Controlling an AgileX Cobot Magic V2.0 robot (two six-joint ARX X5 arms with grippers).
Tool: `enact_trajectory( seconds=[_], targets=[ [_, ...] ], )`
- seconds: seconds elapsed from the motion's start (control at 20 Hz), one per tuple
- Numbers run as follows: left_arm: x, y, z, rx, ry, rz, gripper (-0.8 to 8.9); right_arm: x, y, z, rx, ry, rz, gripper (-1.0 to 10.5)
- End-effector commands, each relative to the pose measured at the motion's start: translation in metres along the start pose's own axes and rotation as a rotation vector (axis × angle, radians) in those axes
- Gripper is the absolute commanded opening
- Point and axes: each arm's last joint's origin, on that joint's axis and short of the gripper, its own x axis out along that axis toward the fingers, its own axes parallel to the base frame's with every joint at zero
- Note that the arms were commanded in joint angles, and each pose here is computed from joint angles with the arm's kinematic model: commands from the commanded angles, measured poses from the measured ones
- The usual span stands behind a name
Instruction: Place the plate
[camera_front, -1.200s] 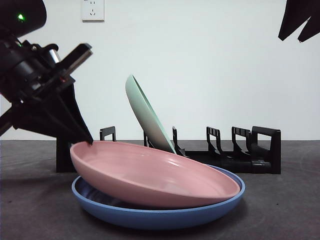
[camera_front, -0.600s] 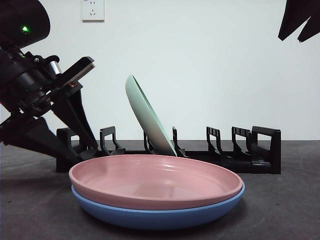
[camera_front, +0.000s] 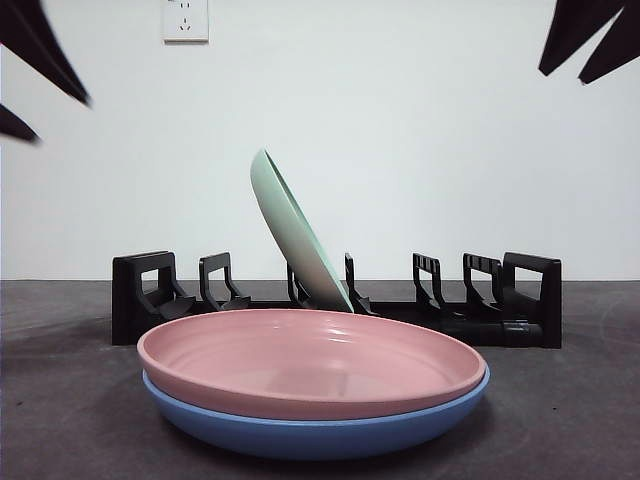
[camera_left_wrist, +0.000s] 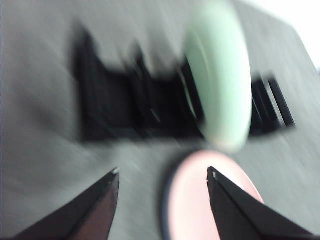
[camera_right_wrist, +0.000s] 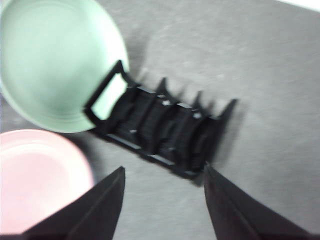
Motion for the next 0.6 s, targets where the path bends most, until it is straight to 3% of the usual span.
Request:
enact_trajectory(
  seconds=[0.05, 0.3, 0.6],
  targets=[
    [-0.024, 0.005, 0.016, 0.113, -0.086, 0.072, 2.81, 0.007, 0.005, 0.014, 0.1, 0.003, 0.081, 2.4],
    [-0.045, 0.011, 0.026, 0.115, -0.162, 0.146, 2.81, 0.031, 0.022, 0.06, 0.209, 0.147, 0.343, 2.4],
    [-0.044, 0.009, 0.025, 0.117, -0.154, 0.134, 2.81, 0.095, 0.055, 0.105, 0.191, 0.277, 0.442, 2.4]
  ],
)
